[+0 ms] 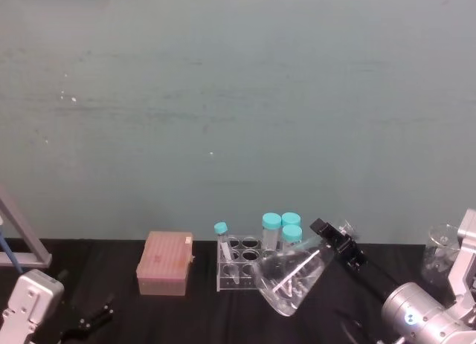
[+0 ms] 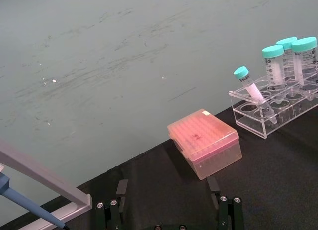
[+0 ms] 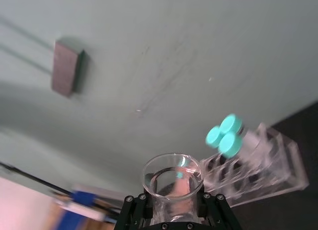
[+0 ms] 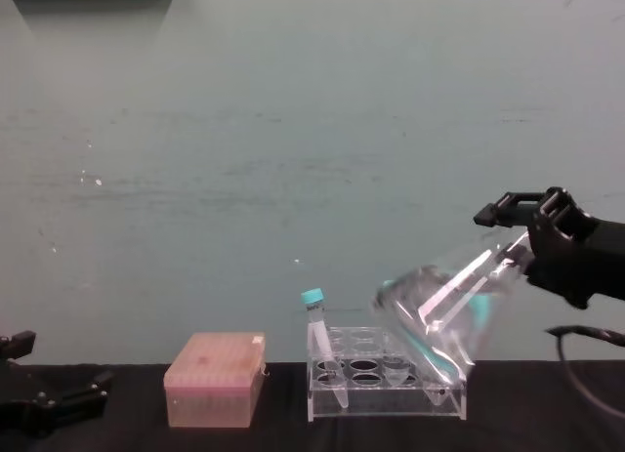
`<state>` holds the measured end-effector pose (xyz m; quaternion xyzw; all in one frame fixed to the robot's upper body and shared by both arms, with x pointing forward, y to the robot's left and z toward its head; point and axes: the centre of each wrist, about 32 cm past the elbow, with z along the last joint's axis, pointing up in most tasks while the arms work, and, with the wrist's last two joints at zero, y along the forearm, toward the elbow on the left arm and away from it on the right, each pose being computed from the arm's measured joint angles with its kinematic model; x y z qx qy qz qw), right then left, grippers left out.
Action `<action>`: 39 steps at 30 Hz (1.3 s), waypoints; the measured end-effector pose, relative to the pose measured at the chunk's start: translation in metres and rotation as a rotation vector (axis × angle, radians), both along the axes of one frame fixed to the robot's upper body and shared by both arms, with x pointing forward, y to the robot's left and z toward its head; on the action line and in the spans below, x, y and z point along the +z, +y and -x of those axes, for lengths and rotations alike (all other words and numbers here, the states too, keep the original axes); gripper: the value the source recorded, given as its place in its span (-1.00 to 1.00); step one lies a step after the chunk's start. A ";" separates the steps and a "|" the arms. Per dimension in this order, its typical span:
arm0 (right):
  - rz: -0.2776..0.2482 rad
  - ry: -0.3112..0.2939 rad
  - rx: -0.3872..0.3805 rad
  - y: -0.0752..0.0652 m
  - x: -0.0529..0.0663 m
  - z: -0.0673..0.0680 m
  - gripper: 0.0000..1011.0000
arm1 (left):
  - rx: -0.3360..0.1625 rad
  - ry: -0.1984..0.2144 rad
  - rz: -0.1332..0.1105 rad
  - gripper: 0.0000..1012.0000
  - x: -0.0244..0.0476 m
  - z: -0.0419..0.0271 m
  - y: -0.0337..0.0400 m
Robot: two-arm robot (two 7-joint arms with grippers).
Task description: Pick up the beaker with the right gripper, shake it three times, and then put it down.
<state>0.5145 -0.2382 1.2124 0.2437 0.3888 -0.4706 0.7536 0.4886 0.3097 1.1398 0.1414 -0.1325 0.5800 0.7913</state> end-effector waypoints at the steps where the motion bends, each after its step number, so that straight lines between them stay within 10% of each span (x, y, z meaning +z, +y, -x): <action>1: 0.042 -0.018 -0.003 0.000 0.001 0.000 -0.11 | 0.000 0.000 0.000 0.98 0.0000 0.0000 0.0000; 5: 0.315 -0.159 -0.028 -0.007 0.003 -0.003 -0.11 | 0.000 0.000 0.000 0.98 0.0000 0.0000 0.0000; 12: 0.979 -0.537 -0.031 -0.021 0.009 -0.007 -0.11 | 0.000 0.000 0.000 0.98 0.0000 0.0000 0.0000; 17: 1.326 -0.738 0.010 -0.026 0.010 -0.008 -0.11 | 0.000 0.000 0.000 0.98 0.0000 0.0000 0.0000; 25: 1.549 -0.853 0.061 -0.026 0.010 -0.008 -0.11 | 0.000 0.000 0.000 0.98 0.0000 0.0000 0.0000; 31: 1.622 -0.879 0.083 -0.026 0.010 -0.009 -0.11 | 0.000 0.000 0.000 0.98 0.0000 0.0000 0.0000; 36: 1.538 -0.831 0.085 -0.025 0.012 -0.011 -0.11 | 0.000 0.000 0.000 0.98 0.0000 0.0000 0.0000; 39: 1.350 -0.734 0.090 -0.023 0.012 -0.011 -0.11 | 0.000 0.000 0.000 0.98 0.0000 0.0000 0.0000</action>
